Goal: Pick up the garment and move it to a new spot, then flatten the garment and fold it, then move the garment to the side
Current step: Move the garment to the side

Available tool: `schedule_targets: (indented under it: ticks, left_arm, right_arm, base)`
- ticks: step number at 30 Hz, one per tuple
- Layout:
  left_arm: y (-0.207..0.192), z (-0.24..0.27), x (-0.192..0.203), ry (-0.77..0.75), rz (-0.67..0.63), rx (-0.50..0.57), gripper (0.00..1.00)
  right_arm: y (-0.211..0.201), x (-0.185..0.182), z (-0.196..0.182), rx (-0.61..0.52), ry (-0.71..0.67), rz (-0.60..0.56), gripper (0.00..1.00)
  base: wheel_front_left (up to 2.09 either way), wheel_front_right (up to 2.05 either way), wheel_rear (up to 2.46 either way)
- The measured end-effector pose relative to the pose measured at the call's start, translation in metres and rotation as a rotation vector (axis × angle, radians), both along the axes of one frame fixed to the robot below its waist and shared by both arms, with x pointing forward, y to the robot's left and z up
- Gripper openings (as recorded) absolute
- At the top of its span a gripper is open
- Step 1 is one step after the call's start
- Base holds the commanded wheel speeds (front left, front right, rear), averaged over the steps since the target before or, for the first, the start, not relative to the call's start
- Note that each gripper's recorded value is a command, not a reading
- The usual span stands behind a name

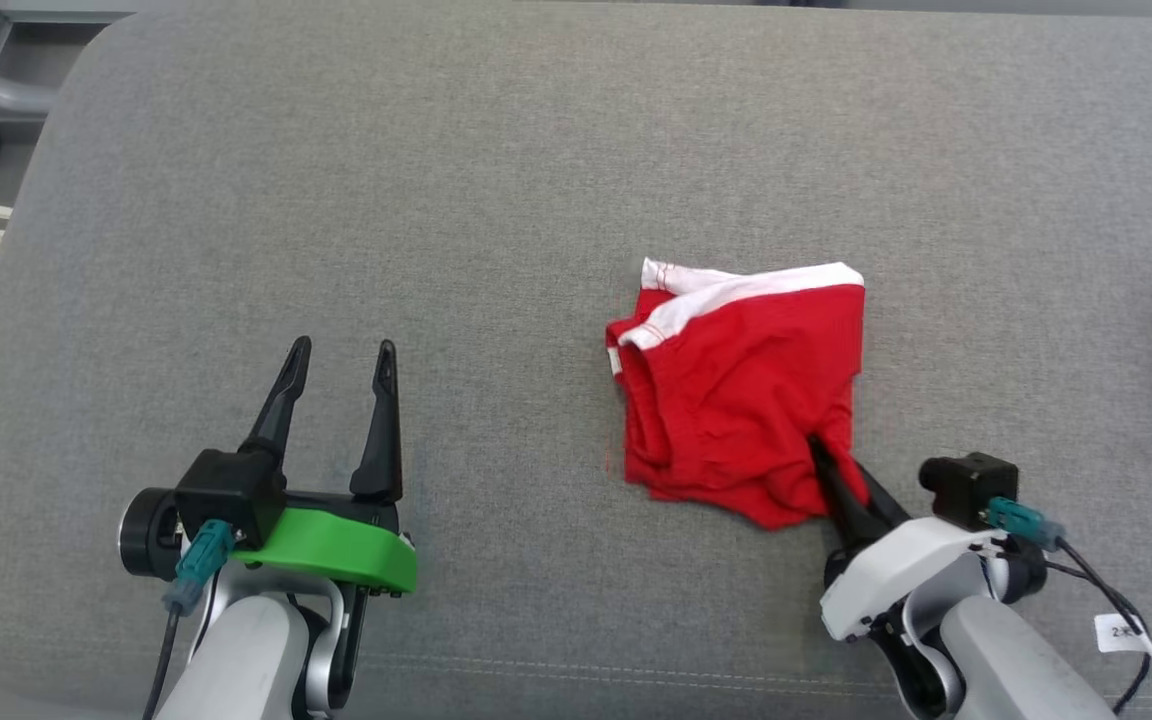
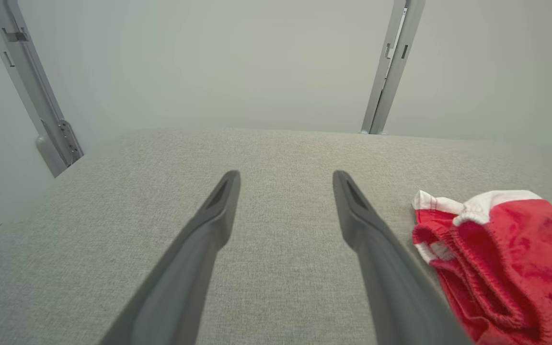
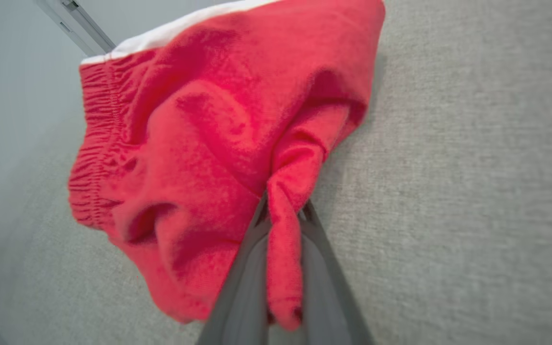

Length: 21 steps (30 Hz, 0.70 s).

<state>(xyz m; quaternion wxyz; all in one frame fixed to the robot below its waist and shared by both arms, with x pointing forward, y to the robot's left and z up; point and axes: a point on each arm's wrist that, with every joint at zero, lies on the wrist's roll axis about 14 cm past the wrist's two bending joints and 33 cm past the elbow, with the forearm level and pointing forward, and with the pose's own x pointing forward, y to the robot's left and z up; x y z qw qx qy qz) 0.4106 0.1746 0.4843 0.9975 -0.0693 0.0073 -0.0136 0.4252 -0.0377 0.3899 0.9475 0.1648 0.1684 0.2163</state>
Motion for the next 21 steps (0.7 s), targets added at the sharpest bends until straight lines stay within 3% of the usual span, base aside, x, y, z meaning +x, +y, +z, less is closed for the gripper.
schedule_targets:
  ticks: [11, 21]
  left_arm:
    - [-0.04, 0.011, 0.017, -0.038, -0.132, 0.003, 1.0]
    - [-0.116, 0.022, 0.047, -0.074, -0.359, -0.009, 1.0]
  right_arm:
    - [-0.116, -0.012, 0.014, -0.163, -0.087, -0.246, 0.0]
    - [-0.203, -0.026, 0.043, -0.352, -0.14, -0.373, 0.0]
  base:
    - [0.0, 0.0, 0.0]
    - [0.0, 0.0, 0.0]
